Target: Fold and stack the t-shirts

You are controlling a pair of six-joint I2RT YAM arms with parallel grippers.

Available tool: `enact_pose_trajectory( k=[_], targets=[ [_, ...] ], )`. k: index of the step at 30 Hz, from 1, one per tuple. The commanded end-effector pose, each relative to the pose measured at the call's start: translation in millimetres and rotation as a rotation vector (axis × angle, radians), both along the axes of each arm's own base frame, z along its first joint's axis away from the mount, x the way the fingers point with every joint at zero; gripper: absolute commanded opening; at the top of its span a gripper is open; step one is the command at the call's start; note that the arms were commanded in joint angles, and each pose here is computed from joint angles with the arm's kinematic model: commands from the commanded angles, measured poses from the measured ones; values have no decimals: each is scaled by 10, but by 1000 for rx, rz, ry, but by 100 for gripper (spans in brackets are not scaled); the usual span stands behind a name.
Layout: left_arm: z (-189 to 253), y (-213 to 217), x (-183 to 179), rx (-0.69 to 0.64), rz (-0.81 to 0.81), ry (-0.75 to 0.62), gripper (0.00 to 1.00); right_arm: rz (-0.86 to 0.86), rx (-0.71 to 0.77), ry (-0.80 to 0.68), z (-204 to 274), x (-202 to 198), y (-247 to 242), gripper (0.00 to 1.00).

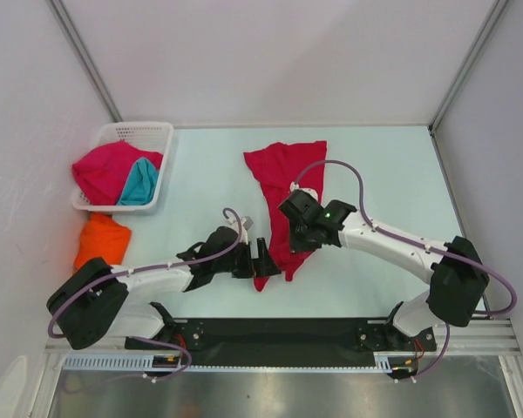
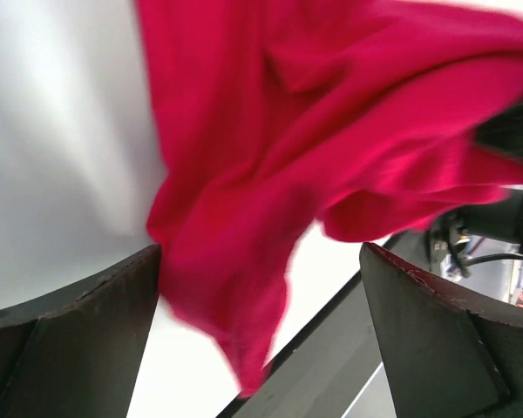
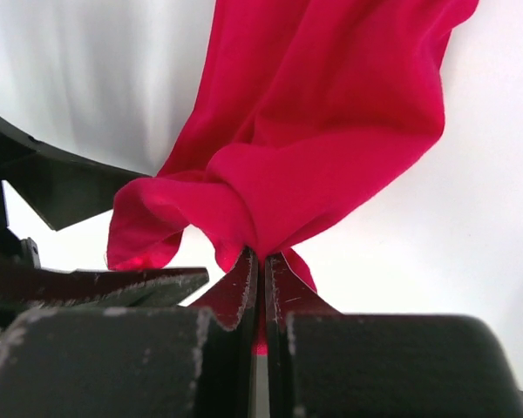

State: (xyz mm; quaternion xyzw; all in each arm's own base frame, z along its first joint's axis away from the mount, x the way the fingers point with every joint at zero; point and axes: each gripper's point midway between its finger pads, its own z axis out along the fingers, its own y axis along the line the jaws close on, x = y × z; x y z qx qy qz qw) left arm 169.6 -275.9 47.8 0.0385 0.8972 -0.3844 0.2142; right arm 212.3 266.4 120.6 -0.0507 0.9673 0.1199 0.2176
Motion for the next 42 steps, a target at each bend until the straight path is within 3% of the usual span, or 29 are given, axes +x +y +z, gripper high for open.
enact_pose_trajectory(
  k=[1, 10, 22, 42],
  targets=[
    [374, -256, 137, -122, -50, -115, 100, 0, 14, 9, -121, 63, 66, 0],
    [484, -457, -41, -151, -89, -104, 100, 17, -16, 21, -381, 349, 244, 0],
    [363, -669, -196, -117, -140, -64, 99, -7, -7, -17, -256, 595, 224, 0],
    [117, -737, -134, -41, -140, -50, 99, 11, 16, 10, -34, -68, 169, 0]
  ],
)
